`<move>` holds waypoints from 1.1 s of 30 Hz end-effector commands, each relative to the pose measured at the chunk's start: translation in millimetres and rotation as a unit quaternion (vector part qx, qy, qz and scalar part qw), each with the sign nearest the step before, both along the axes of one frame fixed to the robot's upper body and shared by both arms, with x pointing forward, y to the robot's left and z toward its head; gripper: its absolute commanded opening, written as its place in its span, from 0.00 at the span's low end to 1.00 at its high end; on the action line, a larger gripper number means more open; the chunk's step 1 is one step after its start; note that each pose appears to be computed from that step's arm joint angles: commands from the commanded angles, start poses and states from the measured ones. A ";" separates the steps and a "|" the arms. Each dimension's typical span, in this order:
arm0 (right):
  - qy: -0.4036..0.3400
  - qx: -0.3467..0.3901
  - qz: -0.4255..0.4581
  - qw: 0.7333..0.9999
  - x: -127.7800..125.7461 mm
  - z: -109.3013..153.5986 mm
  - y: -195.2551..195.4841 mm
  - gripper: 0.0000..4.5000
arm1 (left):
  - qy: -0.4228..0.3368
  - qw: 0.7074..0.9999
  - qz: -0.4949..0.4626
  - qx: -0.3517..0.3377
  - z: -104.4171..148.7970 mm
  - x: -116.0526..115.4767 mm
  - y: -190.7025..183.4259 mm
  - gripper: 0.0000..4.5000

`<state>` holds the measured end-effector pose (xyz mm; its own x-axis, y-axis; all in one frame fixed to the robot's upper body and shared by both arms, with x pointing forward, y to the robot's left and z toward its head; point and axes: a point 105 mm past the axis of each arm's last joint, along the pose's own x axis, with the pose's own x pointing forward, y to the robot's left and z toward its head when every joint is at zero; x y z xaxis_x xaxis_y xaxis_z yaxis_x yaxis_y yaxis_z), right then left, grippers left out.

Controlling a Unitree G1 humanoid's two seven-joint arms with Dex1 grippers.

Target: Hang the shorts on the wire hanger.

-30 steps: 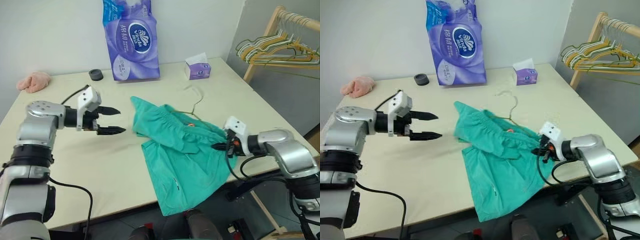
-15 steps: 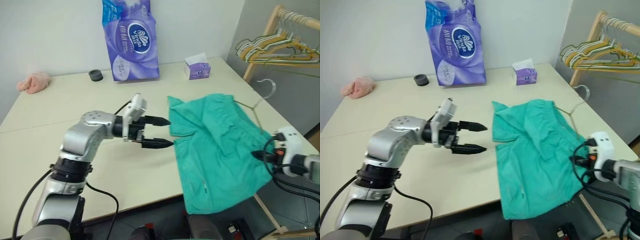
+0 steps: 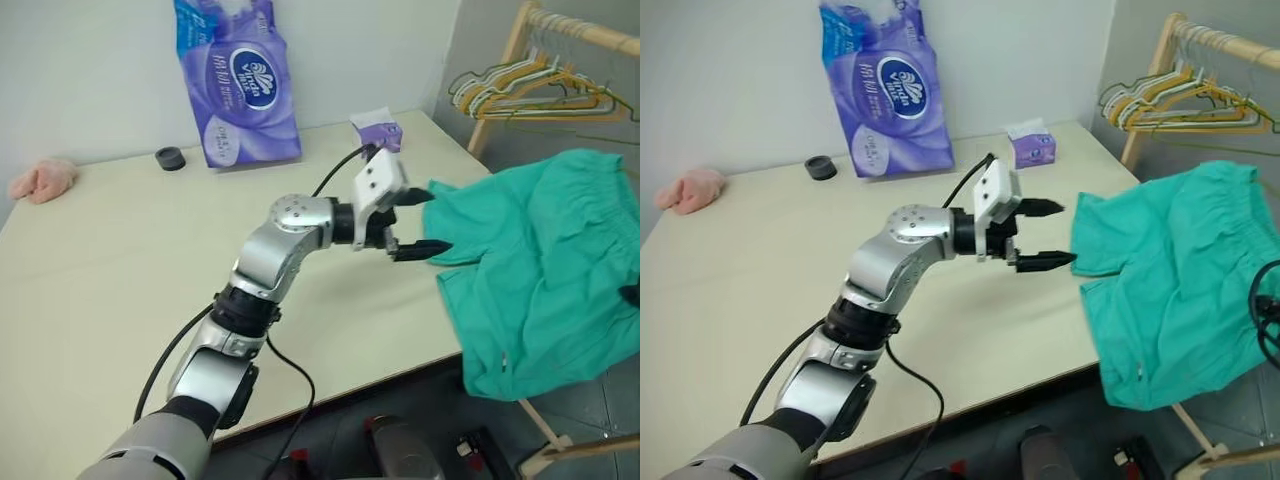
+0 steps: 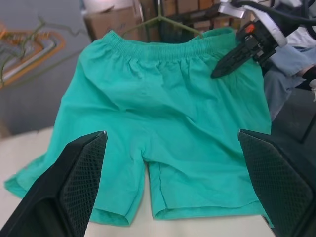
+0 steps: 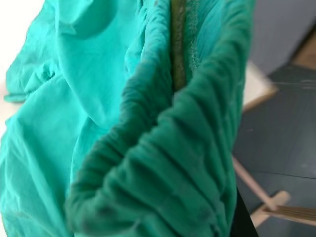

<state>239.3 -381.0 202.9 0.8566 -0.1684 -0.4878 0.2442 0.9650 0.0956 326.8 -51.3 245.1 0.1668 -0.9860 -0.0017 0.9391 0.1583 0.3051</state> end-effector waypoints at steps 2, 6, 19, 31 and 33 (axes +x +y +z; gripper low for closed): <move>-0.045 -0.019 -0.071 0.996 5.6 38.4 -23.2 0.00 | -0.050 0.999 0.006 -0.022 26.6 0.5 -19.4 1.00; -0.069 -0.011 -0.113 0.991 15.2 55.2 -37.6 0.00 | -0.061 0.998 -0.019 -0.027 39.5 -6.0 -37.8 1.00; -0.015 -0.046 -0.189 0.981 39.5 59.2 -105.1 0.00 | -0.093 0.993 -0.009 -0.067 83.8 0.1 -66.8 1.00; 0.004 -0.008 -0.158 0.987 53.0 38.1 -97.7 0.00 | -0.061 0.995 -0.065 -0.048 73.4 -15.6 -77.7 1.00; -0.005 -0.002 -0.157 0.988 54.2 39.8 -96.7 0.00 | -0.057 0.995 -0.067 -0.049 73.3 -16.3 -78.5 1.00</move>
